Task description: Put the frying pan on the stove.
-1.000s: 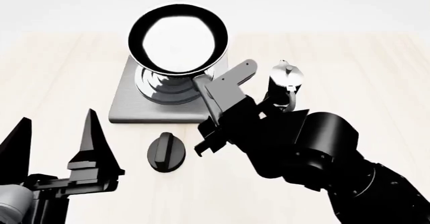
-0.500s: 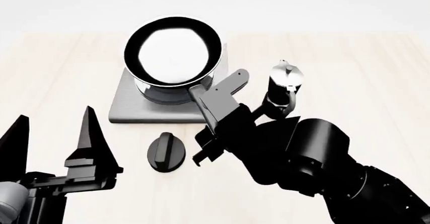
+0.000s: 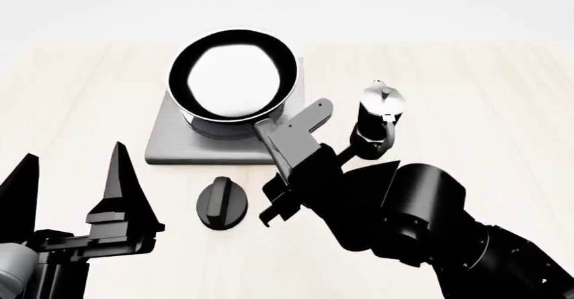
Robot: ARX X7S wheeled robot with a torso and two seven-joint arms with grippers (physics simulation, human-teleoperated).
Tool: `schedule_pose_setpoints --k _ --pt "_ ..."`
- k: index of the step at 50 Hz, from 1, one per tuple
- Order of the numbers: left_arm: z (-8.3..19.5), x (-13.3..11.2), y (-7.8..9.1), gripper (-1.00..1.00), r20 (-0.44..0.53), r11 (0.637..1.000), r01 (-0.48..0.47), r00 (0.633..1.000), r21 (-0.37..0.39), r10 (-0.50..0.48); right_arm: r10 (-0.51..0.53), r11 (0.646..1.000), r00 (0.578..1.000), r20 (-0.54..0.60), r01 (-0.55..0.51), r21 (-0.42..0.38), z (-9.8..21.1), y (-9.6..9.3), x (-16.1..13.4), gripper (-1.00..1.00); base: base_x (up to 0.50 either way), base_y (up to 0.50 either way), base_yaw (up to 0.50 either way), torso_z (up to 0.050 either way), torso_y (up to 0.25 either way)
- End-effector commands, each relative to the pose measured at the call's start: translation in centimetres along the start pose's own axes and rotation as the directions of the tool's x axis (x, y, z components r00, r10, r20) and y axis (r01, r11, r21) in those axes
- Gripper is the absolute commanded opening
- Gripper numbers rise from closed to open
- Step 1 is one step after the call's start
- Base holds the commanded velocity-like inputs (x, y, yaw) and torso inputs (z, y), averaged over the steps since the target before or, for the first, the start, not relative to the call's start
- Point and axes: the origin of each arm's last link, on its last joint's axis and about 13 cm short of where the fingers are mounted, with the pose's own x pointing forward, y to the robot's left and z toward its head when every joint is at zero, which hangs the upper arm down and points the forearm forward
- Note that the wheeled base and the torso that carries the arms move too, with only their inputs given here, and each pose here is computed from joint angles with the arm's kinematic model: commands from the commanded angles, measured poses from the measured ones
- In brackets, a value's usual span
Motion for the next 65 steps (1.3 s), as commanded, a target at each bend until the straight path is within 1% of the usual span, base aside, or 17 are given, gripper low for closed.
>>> schedule_pose_setpoints --k 1,12,31,65 --pt "0.0 0.0 0.0 1.00 -0.001 1.000 -0.001 1.000 -0.001 0.001 -0.081 0.997 0.995 0.059 0.082 -0.014 0.9 -0.7 0.1 -1.00 0.00 0.00 0.00 0.000 0.000" --pt "0.1 0.1 0.0 1.00 -0.002 1.000 0.000 1.000 -0.001 0.000 -0.072 0.997 0.996 0.060 0.072 -0.007 0.9 -0.8 0.3 -1.00 0.00 0.00 0.00 0.000 0.002" --pt "-0.1 0.0 0.0 1.00 -0.003 1.000 0.000 1.000 0.000 0.000 -0.066 0.998 0.997 0.043 0.066 0.012 -0.4 -0.6 1.2 -1.00 0.00 0.00 0.00 0.001 0.002" --pt "0.1 0.0 0.0 1.00 0.001 1.000 -0.004 1.000 -0.002 0.004 -0.056 0.998 0.998 0.039 0.055 0.019 -0.6 -0.3 1.6 -1.00 0.00 0.00 0.00 0.001 0.002"
